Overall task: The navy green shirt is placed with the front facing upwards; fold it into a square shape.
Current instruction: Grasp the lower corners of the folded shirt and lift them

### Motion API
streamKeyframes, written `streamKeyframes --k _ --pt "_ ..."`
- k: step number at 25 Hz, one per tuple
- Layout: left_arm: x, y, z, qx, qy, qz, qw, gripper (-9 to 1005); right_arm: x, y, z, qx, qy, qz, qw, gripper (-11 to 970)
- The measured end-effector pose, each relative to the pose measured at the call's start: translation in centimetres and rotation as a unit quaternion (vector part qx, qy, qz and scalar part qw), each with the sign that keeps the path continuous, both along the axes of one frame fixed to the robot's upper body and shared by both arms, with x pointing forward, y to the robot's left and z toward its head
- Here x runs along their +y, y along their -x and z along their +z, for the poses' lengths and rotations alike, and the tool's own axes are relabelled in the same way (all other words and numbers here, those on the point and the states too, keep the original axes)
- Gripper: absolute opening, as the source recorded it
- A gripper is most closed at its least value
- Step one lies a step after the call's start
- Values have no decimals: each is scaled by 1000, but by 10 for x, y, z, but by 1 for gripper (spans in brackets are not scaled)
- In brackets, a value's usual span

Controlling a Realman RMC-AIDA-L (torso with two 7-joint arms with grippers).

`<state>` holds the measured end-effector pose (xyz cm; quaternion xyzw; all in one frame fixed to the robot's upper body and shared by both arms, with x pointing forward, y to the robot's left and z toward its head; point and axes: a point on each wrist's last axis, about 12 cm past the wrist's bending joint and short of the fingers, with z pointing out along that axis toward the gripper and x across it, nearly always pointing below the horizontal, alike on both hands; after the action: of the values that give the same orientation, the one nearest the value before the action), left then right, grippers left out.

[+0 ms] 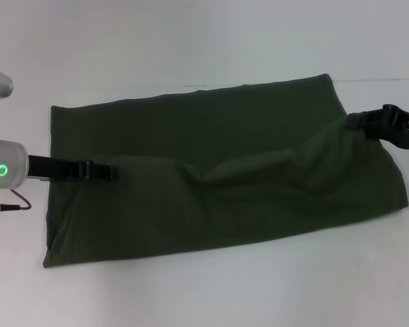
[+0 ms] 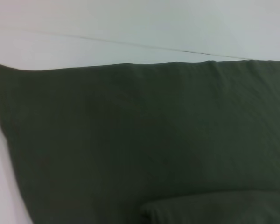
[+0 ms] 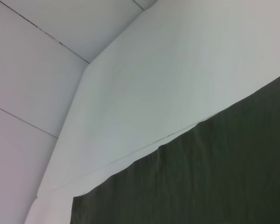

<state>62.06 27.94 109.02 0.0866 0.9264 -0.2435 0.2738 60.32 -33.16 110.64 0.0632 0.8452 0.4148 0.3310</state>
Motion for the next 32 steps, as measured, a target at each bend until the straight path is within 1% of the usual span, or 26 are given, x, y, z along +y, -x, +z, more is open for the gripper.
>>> streamKeyframes --k 4,10,16,24,29,32 --pt "-4 -1 0 3 2 -4 1000 716 0 0 0 0 0 0 1000 50" --pt "-4 -2 0 0 1 1 1000 706 0 0 0 -1 -1 -1 1000 50" --pt "-9 -2 -3 -5 -9 -14 1000 628 0 -1 1 -1 -1 -1 1000 50" --pt "-11 -4 -3 -18 -16 -13 1000 399 0 -2 2 -3 1 -2 1000 49" --pt "-11 -5 -2 -22 -17 -12 1000 169 0 -3 2 -3 3 -3 1000 49" --pt "-11 -5 -2 -25 -19 -15 999 113 0 -3 2 -3 3 -4 1000 49"
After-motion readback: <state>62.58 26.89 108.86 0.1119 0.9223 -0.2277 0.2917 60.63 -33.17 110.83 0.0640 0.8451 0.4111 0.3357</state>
